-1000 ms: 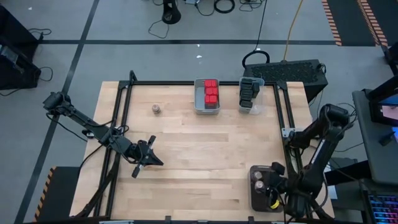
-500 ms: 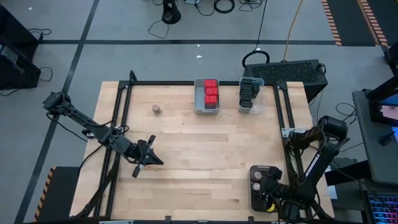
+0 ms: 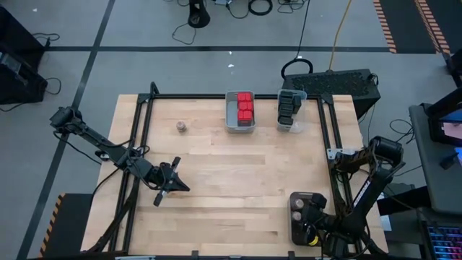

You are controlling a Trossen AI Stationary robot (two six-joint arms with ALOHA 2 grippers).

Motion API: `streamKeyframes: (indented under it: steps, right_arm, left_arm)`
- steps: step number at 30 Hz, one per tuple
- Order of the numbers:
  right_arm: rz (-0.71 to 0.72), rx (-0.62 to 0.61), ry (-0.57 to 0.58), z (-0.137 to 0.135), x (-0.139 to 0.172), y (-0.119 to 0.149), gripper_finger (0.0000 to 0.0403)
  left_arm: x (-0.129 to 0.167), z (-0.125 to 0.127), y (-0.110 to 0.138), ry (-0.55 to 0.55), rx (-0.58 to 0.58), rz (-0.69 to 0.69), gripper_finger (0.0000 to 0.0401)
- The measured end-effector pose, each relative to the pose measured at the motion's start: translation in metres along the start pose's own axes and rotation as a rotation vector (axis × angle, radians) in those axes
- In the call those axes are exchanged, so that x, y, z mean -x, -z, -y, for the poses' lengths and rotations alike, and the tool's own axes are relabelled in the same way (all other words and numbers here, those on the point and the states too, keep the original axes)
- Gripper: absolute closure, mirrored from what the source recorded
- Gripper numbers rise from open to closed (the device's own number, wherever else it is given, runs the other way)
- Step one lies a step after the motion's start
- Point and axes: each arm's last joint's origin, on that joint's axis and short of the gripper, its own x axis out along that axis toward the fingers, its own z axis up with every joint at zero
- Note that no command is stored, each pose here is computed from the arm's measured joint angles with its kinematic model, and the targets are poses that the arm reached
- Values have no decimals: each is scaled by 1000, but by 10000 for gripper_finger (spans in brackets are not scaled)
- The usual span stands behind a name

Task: Sort spices by type
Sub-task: Put the brown seasoning bottle into the black bin

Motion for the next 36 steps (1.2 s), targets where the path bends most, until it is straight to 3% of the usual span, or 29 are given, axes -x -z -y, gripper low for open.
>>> streamKeyframes:
  steps: [7, 20, 27, 36]
  right_arm:
    - [-39, -7, -4, -1, 1, 0, 233]
    - [-112, -8, 6, -3, 4, -4, 154]
    - [-107, -12, 3, -2, 6, -9, 155]
    - [-99, -64, -45, 8, 24, -35, 154]
  left_arm:
    - [0, 0, 0, 0, 0, 0, 392]
    - [0, 0, 0, 0, 0, 0, 392]
    - [0, 0, 0, 0, -1, 0, 392]
    - [0, 0, 0, 0, -1, -1, 392]
